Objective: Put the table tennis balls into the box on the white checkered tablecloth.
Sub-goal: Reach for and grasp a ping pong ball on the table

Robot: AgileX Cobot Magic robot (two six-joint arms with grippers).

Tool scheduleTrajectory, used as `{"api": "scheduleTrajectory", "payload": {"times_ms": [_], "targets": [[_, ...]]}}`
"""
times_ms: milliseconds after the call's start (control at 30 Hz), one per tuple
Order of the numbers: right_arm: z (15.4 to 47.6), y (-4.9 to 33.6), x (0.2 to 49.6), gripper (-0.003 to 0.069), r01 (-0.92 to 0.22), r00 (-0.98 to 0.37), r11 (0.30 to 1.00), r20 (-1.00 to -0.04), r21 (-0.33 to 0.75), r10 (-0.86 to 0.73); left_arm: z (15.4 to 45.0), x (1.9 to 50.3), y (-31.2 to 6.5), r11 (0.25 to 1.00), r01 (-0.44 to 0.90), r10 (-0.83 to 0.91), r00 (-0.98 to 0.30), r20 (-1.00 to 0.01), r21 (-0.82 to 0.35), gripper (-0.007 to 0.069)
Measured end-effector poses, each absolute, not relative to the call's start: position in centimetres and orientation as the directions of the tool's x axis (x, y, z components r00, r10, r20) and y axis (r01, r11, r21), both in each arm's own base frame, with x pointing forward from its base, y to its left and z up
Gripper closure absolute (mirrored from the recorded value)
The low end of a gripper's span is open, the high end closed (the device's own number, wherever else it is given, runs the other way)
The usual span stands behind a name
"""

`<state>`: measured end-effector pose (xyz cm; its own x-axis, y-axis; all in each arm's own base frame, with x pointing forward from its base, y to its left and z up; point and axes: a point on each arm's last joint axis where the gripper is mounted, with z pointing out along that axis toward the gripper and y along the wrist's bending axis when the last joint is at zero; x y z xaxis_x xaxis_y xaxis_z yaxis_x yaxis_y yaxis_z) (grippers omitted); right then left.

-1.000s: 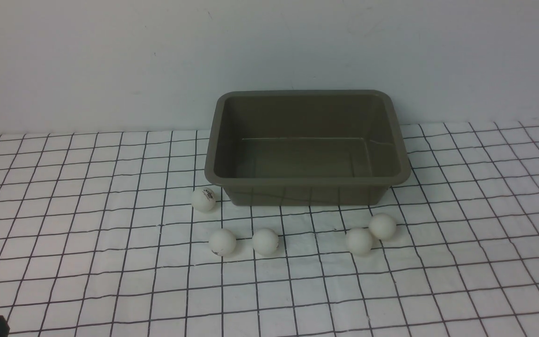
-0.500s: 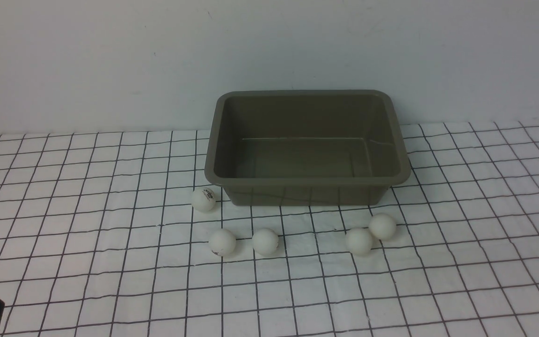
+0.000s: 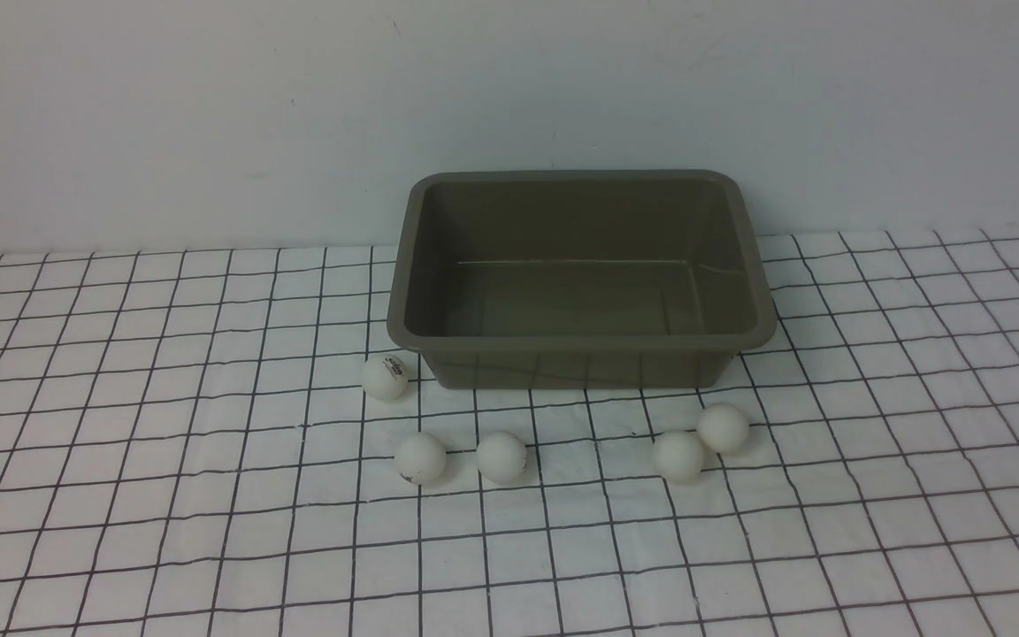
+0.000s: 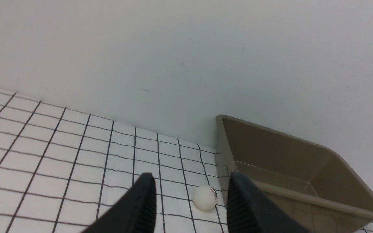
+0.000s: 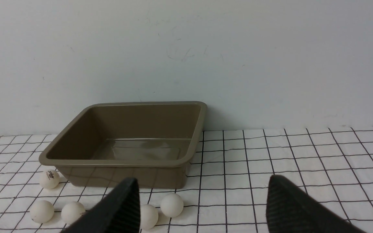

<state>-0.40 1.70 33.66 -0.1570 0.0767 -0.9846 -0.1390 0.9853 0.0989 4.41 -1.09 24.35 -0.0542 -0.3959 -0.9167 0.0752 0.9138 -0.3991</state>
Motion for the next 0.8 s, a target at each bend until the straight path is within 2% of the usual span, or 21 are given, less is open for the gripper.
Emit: {"api": "scheduleTrajectory", "payload": {"times_ms": [233, 400, 600, 800], "targets": [[33.6, 1.7, -0.1, 0.0186, -0.154, -0.164, 0.988, -0.986, 0.023, -0.003, 26.4, 3.0, -2.3, 0.927, 0.178, -0.304, -0.162, -0.939, -0.331, 0.033], [33.6, 1.8, 1.7, 0.0186, -0.173, -0.238, 0.985, -0.971, 0.021, -0.021, 28.5, 2.2, -3.5, 0.922, 0.307, -0.149, -0.276, -0.95, -0.234, 0.0239], [33.7, 2.2, 3.6, 0.0186, -0.223, -0.283, 0.974, -0.959, 0.035, -0.03, 30.2, 3.4, -3.5, 0.933, 0.325, -0.054, -0.304, -0.951, -0.157, 0.017], [34.0, 3.1, 5.3, 0.0186, -0.322, -0.3, 0.944, -0.954, 0.078, -0.024, 31.6, 5.7, -3.0, 0.948, 0.314, 0.06, -0.344, -0.937, -0.054, 0.0145]]}}
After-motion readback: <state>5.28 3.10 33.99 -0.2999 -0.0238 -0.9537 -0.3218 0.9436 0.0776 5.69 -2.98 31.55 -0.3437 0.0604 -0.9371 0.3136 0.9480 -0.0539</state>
